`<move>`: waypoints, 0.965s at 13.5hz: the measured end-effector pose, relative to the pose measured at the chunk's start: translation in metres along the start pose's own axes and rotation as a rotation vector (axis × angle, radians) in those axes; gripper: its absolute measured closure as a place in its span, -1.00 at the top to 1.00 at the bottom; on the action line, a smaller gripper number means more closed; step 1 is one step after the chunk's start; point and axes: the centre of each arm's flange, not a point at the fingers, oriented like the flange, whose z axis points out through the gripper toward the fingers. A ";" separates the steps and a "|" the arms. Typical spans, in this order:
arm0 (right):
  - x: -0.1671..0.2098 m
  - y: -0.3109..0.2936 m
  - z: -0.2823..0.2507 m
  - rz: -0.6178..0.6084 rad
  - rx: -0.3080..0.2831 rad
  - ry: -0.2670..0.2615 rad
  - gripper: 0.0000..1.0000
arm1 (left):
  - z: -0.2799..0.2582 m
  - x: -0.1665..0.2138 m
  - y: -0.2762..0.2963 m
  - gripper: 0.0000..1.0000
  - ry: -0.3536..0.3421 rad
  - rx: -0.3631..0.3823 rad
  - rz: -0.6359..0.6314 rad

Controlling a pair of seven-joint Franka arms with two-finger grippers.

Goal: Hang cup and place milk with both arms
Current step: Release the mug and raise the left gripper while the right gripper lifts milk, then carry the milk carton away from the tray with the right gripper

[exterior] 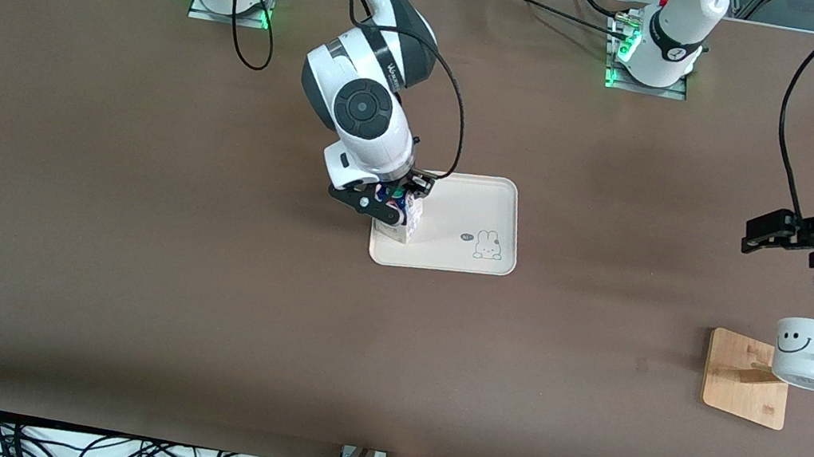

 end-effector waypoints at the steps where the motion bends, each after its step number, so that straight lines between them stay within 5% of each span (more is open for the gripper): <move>1: -0.002 -0.001 0.000 0.015 0.001 0.000 -0.32 | -0.002 -0.016 -0.006 1.00 0.004 -0.002 -0.011; 7: -0.006 -0.002 -0.026 0.021 -0.007 -0.009 -0.62 | -0.016 -0.042 -0.008 1.00 -0.023 -0.007 -0.012; 10: 0.006 0.007 -0.094 0.032 -0.014 -0.024 -0.98 | -0.022 -0.048 -0.004 1.00 -0.072 -0.008 0.011; 13: 0.027 0.031 -0.150 0.008 -0.018 -0.052 -1.00 | -0.034 -0.045 -0.003 1.00 -0.053 -0.007 0.021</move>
